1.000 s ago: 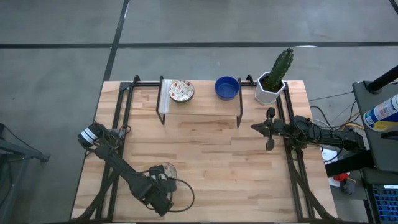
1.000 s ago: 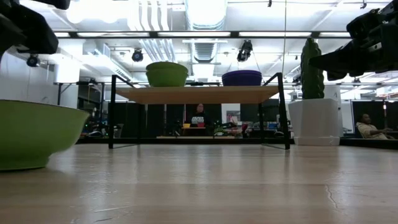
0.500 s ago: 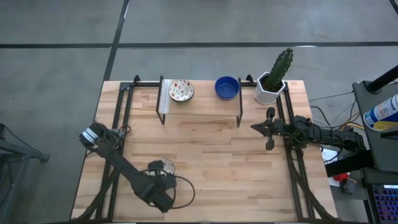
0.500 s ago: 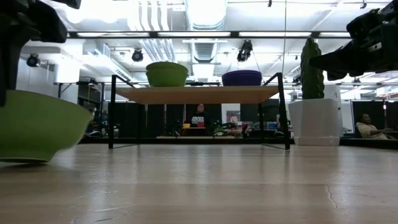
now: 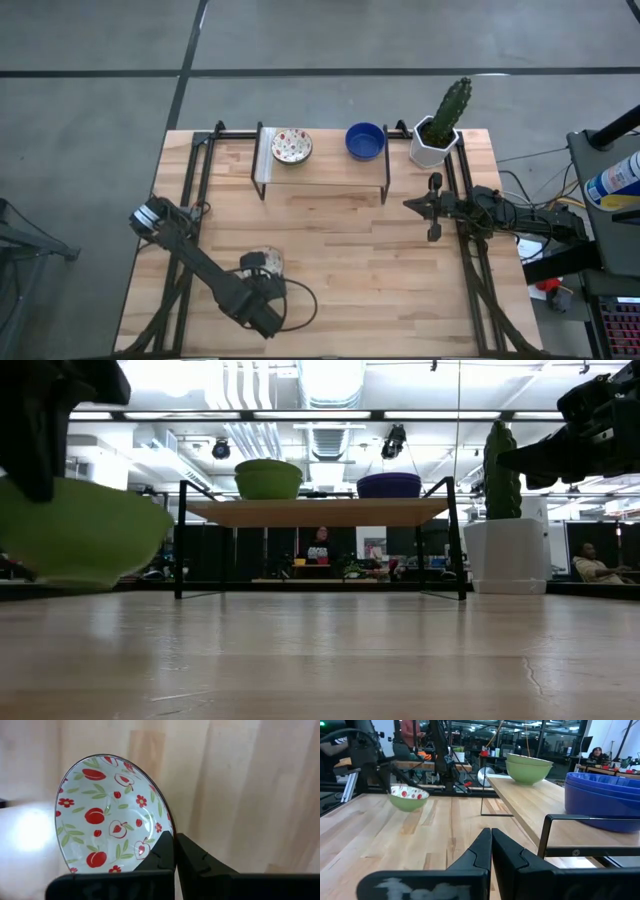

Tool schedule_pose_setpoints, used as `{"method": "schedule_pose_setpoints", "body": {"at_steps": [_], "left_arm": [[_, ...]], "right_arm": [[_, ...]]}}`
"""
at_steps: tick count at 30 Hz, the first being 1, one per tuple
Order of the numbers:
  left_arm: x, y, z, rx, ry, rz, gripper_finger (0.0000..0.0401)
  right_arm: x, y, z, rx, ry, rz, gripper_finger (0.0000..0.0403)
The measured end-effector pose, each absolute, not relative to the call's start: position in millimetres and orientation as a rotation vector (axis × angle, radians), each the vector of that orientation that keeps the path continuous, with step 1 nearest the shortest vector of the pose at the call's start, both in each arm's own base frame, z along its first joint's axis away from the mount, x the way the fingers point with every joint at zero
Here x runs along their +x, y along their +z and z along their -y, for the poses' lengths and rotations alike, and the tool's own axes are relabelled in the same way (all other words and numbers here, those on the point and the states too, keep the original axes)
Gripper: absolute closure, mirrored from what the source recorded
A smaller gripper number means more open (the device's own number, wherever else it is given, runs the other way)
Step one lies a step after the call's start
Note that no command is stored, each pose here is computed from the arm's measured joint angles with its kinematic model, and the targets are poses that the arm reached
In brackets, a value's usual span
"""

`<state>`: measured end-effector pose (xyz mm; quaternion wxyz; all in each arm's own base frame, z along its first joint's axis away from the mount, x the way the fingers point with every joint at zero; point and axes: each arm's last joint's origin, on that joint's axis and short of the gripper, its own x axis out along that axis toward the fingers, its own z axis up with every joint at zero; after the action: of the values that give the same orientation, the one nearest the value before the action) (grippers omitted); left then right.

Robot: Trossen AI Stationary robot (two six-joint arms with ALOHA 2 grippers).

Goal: Pick & Place Mini bowls
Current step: Stack the white bowl on top of the white bowl on the shelf

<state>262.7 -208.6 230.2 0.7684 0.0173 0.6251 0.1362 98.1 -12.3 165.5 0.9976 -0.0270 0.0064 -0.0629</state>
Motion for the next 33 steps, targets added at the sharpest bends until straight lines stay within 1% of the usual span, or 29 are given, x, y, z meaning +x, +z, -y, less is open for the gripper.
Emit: {"method": "schedule_pose_setpoints", "body": {"at_steps": [6, 12, 18, 25, 33], "left_arm": [[265, 249, 199, 0.117, 0.351, -1.361, 0.0401], [273, 270, 188, 0.161, 0.366, -1.350, 0.0401], [285, 296, 170, 0.207, 0.409, -1.303, 0.0401], [299, 329, 141, 0.228, 0.432, -1.267, 0.0401], [316, 371, 101, 0.253, 0.426, -1.168, 0.0401]], "right_arm": [[98, 166, 12, -0.054, -0.126, -0.013, 0.0394], [98, 165, 12, -0.052, -0.126, -0.013, 0.0394], [98, 166, 12, -0.054, -0.126, -0.013, 0.0394], [98, 166, 12, -0.052, -0.126, -0.013, 0.0394], [98, 166, 12, -0.053, -0.126, -0.013, 0.0394]]}}
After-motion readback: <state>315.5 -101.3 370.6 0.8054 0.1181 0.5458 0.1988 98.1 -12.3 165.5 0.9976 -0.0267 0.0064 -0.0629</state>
